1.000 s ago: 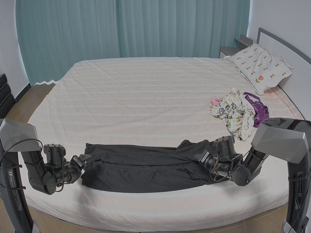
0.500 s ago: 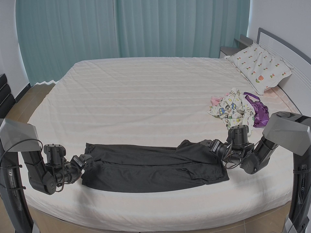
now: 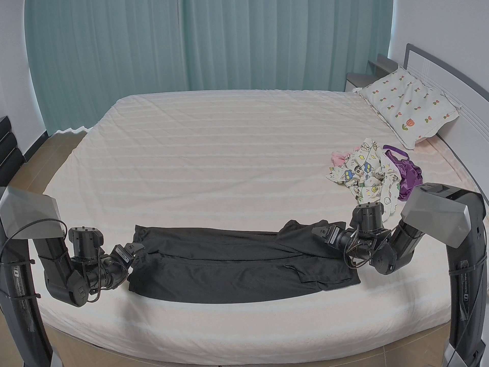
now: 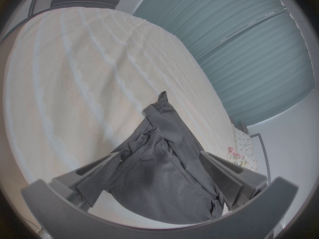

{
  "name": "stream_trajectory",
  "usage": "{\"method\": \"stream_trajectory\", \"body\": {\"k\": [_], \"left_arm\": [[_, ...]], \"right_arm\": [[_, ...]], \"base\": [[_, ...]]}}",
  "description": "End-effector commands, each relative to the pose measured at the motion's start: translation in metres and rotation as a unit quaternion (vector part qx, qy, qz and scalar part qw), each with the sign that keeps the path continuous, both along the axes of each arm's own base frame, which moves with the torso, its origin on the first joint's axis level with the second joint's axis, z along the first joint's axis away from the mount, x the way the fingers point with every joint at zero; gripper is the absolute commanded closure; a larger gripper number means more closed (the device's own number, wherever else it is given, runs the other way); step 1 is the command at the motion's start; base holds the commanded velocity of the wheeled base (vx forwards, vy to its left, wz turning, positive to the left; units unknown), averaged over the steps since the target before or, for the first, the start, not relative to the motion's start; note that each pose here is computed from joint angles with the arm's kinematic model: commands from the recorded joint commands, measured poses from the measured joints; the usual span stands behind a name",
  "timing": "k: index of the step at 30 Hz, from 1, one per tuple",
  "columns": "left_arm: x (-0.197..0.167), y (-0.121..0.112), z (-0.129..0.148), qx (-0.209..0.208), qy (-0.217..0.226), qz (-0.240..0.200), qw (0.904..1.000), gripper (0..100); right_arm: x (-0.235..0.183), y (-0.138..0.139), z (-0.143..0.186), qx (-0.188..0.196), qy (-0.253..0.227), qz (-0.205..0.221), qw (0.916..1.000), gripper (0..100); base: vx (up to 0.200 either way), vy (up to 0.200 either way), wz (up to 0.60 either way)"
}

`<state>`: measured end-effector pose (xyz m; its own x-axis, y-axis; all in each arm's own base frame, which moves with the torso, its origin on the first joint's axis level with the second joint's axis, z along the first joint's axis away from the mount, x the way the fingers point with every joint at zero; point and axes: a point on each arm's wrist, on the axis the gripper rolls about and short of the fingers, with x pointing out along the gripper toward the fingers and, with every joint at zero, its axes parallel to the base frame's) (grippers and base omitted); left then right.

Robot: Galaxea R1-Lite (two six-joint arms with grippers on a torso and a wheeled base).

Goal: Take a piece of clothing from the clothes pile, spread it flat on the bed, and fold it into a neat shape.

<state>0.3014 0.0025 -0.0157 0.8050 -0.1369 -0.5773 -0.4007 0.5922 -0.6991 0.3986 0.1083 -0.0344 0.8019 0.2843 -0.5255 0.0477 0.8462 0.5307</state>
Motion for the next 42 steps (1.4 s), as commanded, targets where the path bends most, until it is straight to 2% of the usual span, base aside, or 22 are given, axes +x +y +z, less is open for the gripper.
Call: {"method": "stream_trajectory", "body": {"k": [1, 7, 9, 17, 27, 28, 35, 37, 42], "left_arm": [[0.0, 0.0, 0.0, 0.0, 0.0, 0.0, 1.0, 0], [0.0, 0.0, 0.0, 0.0, 0.0, 0.0, 1.0, 0], [0.0, 0.0, 0.0, 0.0, 0.0, 0.0, 1.0, 0], [0.0, 0.0, 0.0, 0.0, 0.0, 0.0, 1.0, 0], [0.0, 0.0, 0.0, -0.001, 0.0, 0.001, 1.0, 0], [0.001, 0.001, 0.0, -0.001, -0.001, 0.001, 1.0, 0], [0.011, 0.003, 0.011, 0.001, -0.03, 0.01, 0.9995, 0], [0.023, 0.004, 0.025, 0.008, -0.053, 0.021, 0.9984, 0], [0.061, 0.007, 0.041, 0.013, -0.05, 0.022, 0.9984, 0]], "right_arm": [[0.0, 0.0, -0.013, -0.004, 0.014, 0.0, 0.9999, 100], [-0.008, -0.007, -0.014, -0.016, 0.023, 0.001, 0.9996, 100], [-0.014, -0.017, -0.012, -0.03, 0.027, 0.002, 0.9992, 100], [-0.028, -0.032, -0.006, -0.017, 0.027, 0.016, 0.9994, 100], [-0.034, -0.037, -0.012, -0.029, 0.034, 0.025, 0.9987, 100], [-0.035, -0.038, -0.012, -0.03, 0.034, 0.027, 0.9986, 0], [-0.033, -0.043, 0.011, -0.016, 0.004, 0.029, 0.9994, 0], [-0.032, -0.043, 0.015, -0.013, -0.003, 0.027, 0.9996, 0], [-0.03, -0.044, 0.01, -0.01, -0.009, 0.02, 0.9997, 0]], "base": [[0.0, 0.0, 0.0], [0.0, 0.0, 0.0], [0.0, 0.0, 0.0], [0.0, 0.0, 0.0], [0.0, 0.0, 0.0], [0.0, 0.0, 0.0], [0.0, 0.0, 0.0], [0.0, 0.0, 0.0], [0.0, 0.0, 0.0]]}}
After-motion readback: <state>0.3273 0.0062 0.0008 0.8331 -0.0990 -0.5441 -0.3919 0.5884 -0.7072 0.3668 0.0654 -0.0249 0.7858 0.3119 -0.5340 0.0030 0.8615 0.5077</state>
